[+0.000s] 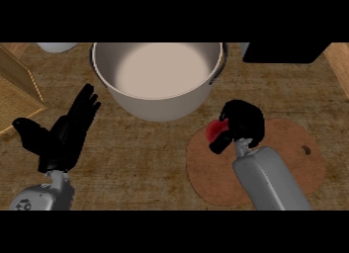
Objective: Pick the pear from the cutting board and place it in the pot
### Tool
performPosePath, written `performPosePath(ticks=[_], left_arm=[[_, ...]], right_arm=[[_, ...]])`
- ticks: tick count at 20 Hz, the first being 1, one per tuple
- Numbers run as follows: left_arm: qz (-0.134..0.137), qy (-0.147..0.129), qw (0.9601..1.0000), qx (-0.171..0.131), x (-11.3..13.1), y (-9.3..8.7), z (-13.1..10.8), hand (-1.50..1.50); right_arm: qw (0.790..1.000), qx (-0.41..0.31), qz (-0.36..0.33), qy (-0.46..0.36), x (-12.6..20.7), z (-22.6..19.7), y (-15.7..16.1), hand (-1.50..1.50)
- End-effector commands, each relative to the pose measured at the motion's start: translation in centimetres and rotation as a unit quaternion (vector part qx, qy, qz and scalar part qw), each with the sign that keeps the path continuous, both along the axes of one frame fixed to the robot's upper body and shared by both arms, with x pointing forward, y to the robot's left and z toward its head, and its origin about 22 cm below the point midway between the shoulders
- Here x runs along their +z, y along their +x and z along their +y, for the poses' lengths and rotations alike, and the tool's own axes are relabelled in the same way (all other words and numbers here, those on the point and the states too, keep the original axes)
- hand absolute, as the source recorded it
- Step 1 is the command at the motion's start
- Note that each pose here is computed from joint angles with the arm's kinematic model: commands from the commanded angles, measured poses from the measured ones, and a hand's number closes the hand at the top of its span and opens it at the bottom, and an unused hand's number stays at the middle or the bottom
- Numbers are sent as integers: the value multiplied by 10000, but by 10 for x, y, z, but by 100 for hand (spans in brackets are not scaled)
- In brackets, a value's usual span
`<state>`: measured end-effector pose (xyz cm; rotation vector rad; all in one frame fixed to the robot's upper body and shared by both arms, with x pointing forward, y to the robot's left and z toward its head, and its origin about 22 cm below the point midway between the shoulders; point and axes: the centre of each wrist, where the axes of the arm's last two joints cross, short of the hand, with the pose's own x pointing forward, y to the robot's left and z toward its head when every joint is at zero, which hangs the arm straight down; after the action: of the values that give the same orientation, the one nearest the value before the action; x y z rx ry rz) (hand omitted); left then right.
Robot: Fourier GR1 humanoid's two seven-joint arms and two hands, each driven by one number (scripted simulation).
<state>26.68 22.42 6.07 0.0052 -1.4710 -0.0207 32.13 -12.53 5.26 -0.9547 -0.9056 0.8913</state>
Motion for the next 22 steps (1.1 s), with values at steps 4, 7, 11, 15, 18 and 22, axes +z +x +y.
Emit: performPosePath(ticks=[4, 7, 11, 15, 18, 22], left_arm=[[-37, 23, 10000, 25, 9, 9, 2, 0], [67, -35, 10000, 51, 0, 11, -2, 0], [-52, 32, 10000, 65, 8, 12, 0, 0], [9, -28, 10000, 27, 7, -3, -5, 0], [-93, -14, 10000, -35, 0, 6, 6, 0], [5, -20, 10000, -6, 1, 12, 14, 0]], right_arm=[[9871, -855, -1334, -225, 56, 70, -29, 150], [9828, -602, -1736, -164, 83, 80, -49, 150], [9622, -405, -2684, -219, 131, 92, -39, 150], [9476, 103, -3191, -82, 170, 109, -59, 150], [9364, 323, -3494, 91, 212, 125, -52, 150], [9413, 203, -3363, 233, 218, 140, -21, 150]])
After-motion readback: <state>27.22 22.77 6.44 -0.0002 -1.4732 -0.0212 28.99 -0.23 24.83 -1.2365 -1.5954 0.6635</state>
